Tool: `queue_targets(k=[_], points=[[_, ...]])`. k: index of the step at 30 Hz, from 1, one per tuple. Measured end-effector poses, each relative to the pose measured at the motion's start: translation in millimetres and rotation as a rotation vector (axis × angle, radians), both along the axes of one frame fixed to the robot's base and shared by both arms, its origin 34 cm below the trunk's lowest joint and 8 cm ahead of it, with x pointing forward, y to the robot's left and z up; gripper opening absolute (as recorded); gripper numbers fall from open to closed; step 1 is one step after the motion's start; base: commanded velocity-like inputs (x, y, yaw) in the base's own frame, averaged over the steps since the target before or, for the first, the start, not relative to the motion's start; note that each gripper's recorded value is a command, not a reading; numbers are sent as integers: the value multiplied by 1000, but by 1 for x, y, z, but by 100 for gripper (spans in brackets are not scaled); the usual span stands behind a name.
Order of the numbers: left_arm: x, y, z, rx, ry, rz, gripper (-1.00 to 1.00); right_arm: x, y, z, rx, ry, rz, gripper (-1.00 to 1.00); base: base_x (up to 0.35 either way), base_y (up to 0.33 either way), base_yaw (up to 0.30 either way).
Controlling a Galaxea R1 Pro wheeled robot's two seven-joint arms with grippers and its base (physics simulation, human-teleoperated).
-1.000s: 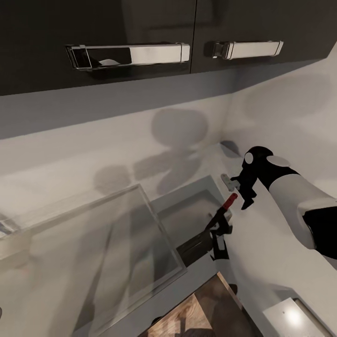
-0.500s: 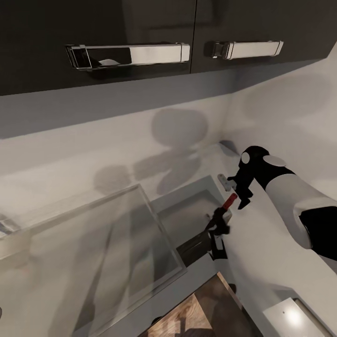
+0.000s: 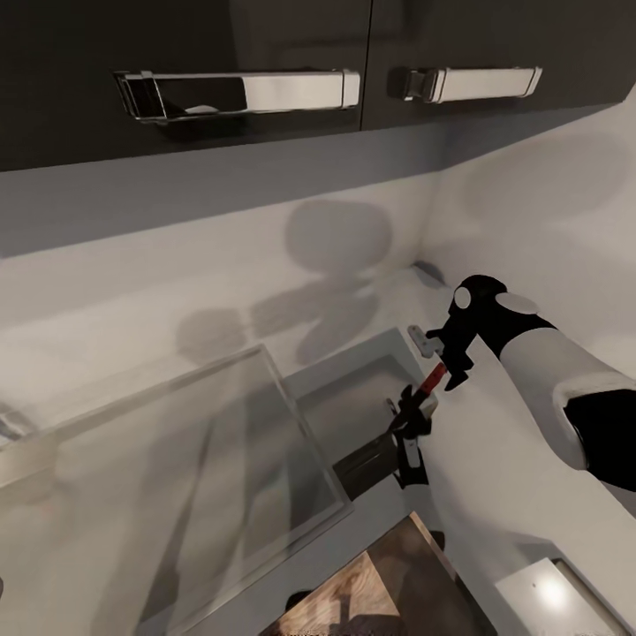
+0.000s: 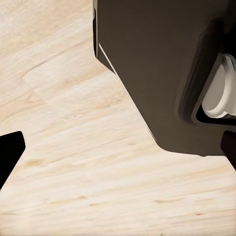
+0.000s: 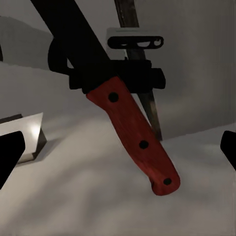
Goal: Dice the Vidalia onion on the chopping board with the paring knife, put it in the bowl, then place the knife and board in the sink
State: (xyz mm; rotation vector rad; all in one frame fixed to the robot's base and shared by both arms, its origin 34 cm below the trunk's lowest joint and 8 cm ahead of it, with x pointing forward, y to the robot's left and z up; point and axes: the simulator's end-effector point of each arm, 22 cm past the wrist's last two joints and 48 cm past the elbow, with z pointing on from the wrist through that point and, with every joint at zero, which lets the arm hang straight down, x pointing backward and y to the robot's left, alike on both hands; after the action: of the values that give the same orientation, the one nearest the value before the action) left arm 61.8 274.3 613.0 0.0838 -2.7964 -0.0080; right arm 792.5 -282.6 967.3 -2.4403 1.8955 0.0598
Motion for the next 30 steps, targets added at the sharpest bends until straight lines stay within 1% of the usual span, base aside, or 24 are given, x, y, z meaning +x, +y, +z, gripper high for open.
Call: queue_targets(k=[5, 9, 11, 14, 18, 30], points=[[-3, 0, 0, 0, 8, 0, 100, 5, 0, -5, 9, -16, 8, 100, 0, 0, 0], [-5, -9, 1, -11, 14, 2, 100, 6, -2, -9, 15, -19, 24, 100, 0, 0, 0], [-7, -10, 1, -12, 17, 3, 100, 6, -2, -11, 19, -18, 27, 100, 0, 0, 0], [-9, -10, 1, -13, 22, 3, 100, 7, -1, -15, 24, -16, 28, 100, 0, 0, 0], [-11, -11, 1, -13, 28, 3, 100, 13, 0, -19, 33, -39, 27, 100, 0, 0, 0], [-19, -11, 3, -13, 48, 3, 100, 14, 0, -32, 32, -33, 27, 100, 0, 0, 0]])
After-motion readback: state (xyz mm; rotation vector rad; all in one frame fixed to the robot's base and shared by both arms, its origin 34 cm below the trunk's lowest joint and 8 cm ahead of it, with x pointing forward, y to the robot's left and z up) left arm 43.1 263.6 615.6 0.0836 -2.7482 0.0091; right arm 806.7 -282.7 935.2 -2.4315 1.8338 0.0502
